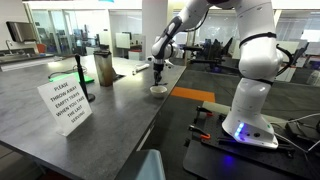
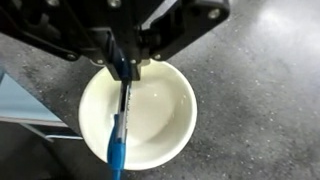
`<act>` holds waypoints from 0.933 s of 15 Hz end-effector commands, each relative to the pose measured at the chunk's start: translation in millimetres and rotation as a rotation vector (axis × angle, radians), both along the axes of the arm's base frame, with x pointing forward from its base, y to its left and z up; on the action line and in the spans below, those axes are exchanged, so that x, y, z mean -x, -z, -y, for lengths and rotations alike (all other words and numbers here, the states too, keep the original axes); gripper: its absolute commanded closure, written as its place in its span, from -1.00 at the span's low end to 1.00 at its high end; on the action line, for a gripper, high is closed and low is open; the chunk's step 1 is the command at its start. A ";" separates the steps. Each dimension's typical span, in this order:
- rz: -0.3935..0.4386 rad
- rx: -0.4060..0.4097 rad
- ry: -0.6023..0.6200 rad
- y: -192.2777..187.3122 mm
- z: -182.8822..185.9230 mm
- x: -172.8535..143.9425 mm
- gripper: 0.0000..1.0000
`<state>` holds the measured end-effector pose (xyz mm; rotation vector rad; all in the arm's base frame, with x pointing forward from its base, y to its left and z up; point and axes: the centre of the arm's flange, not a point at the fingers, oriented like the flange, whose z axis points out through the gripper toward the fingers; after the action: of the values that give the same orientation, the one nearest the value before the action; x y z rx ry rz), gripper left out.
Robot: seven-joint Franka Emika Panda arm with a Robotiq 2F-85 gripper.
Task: Put the pen in the bowl
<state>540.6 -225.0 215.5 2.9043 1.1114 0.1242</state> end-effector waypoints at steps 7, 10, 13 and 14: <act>-0.089 0.082 0.065 -1.2 -10.1 -4.7 0.14; -0.088 0.103 0.078 -4.4 -13.7 -9.3 -0.27; -0.082 0.109 0.063 -7.4 -21.0 -14.7 -0.74; -0.079 0.106 0.060 -9.8 -24.2 -16.4 -0.87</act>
<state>552.4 -207.2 217.5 2.8697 1.0126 -0.0159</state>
